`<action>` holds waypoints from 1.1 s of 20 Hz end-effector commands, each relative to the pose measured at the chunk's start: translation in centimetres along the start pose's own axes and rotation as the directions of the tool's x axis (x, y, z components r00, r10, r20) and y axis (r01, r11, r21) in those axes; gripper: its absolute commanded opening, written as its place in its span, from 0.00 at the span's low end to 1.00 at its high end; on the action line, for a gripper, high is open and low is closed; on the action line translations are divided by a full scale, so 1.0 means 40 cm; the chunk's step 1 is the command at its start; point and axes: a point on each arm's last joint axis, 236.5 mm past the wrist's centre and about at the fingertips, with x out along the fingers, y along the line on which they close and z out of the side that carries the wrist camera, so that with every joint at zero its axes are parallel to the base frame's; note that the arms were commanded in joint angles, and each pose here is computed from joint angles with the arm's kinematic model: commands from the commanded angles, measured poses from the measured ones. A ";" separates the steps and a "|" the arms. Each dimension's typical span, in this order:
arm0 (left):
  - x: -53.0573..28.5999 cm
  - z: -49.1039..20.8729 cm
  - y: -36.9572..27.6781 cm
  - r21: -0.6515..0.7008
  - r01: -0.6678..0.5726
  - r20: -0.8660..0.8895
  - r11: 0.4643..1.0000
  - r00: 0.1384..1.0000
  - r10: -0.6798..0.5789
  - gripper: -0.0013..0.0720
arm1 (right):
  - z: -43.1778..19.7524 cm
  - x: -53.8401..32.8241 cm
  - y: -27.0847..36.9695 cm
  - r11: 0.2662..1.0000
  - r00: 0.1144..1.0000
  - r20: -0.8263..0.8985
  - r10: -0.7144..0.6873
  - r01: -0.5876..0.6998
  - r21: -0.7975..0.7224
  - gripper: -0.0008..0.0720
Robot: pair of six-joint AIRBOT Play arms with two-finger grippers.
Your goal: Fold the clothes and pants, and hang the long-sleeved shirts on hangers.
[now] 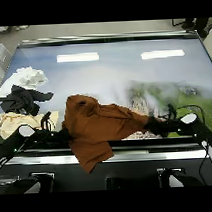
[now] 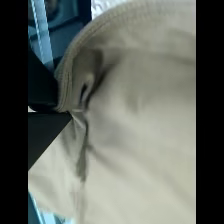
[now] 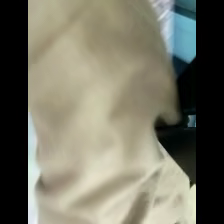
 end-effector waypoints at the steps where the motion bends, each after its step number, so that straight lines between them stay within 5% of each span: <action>1: -0.121 0.112 -0.111 0.154 0.057 0.173 0.986 0.981 -0.084 0.05 | 0.119 -0.132 0.138 0.979 0.985 0.164 0.043 -0.009 -0.202 0.07; 4: -0.448 0.273 -0.279 0.313 0.067 0.495 0.947 0.840 -0.223 0.05 | 0.286 -0.510 0.371 0.909 0.830 0.544 0.119 0.130 -0.396 0.07; 9: -1.136 0.197 -0.515 0.468 -0.134 0.859 0.874 0.303 -0.413 0.05 | 0.152 -1.111 0.577 0.811 0.413 0.874 0.256 0.400 -0.427 0.08; 11: -1.268 0.087 -0.578 0.498 -0.195 0.867 0.845 0.145 -0.477 0.05 | 0.055 -1.173 0.579 0.804 0.369 0.883 0.289 0.408 -0.433 0.08; 13: -1.326 0.013 -0.606 0.514 -0.225 0.855 0.828 0.052 -0.517 0.05 | -0.007 -1.156 0.547 0.807 0.418 0.871 0.257 0.403 -0.431 0.08; 15: -1.309 0.002 -0.604 0.518 -0.229 0.854 0.824 0.077 -0.515 0.05 | -0.033 -1.076 0.480 0.836 0.549 0.823 0.147 0.375 -0.400 0.08; 18: -1.182 0.080 -0.537 0.490 -0.176 0.864 0.854 0.228 -0.449 0.05 | -0.048 -0.843 0.317 0.884 0.798 0.593 -0.109 0.350 -0.309 0.07; 22: -0.882 0.206 -0.345 0.395 -0.107 0.823 0.912 0.484 -0.299 0.05 | -0.088 -0.438 0.084 0.935 0.950 0.185 -0.250 0.286 -0.209 0.07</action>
